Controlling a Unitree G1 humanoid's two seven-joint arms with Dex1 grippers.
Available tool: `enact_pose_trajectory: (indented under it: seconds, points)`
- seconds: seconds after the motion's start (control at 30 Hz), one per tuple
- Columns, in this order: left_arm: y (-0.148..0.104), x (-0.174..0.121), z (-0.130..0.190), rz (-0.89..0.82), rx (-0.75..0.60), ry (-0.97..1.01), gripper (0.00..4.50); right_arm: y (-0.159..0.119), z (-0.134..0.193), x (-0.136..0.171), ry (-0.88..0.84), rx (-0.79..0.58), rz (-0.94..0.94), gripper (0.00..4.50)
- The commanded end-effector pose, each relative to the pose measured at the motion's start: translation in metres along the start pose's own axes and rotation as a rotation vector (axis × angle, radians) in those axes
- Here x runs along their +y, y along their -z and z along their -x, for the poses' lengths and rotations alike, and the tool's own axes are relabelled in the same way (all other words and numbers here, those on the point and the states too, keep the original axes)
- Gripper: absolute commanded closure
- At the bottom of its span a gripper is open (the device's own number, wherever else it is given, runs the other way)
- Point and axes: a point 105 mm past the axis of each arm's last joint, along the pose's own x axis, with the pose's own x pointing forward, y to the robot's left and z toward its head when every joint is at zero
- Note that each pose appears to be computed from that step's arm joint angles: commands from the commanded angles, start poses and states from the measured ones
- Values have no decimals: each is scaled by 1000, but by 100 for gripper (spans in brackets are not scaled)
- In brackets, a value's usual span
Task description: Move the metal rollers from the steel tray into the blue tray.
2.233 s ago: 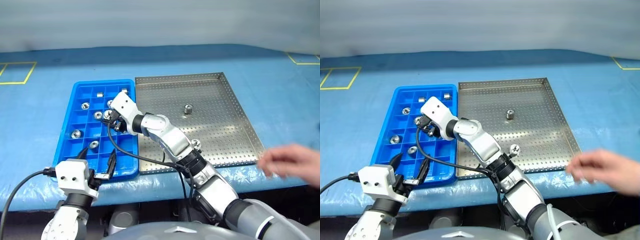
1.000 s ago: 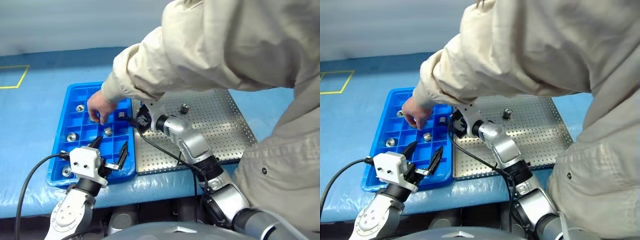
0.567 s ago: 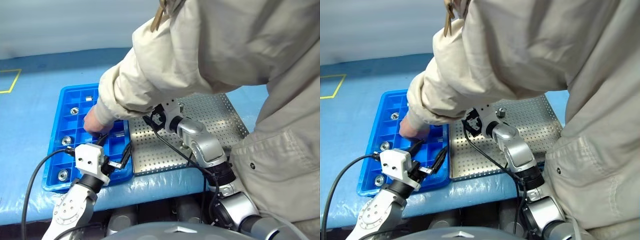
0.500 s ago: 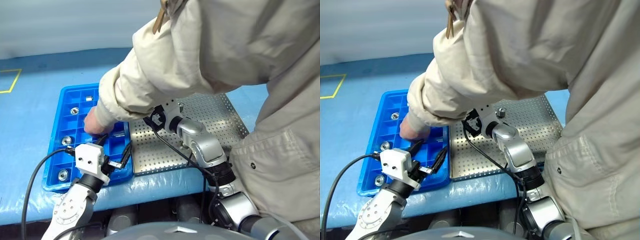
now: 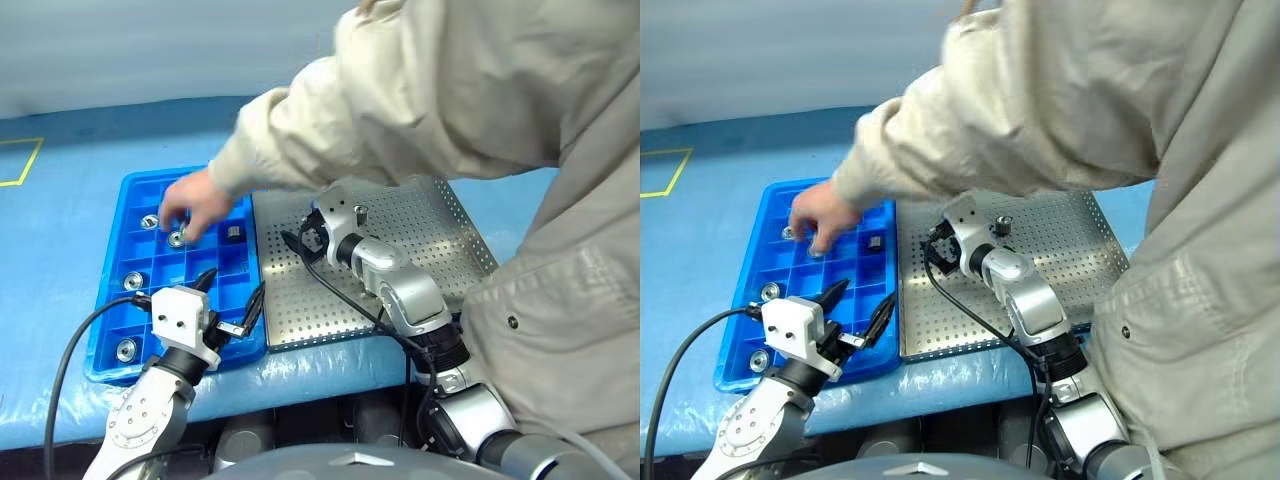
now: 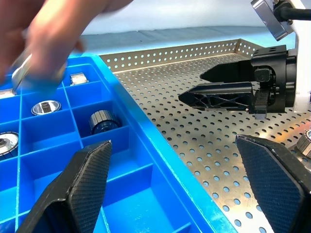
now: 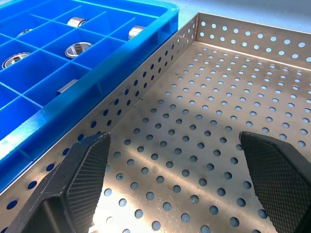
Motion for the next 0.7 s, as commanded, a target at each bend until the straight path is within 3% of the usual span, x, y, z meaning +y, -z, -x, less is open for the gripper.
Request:
enact_pose_trajectory:
  seconds: [0.03, 0.7]
  points:
    - [-3, -2, 1, -2, -14, 10, 4, -11, 3, 4, -4, -47, 8, 2]
    - [-4, -5, -2, -2, -16, 21, 4, -12, 2, 4, -4, -49, 9, 2]
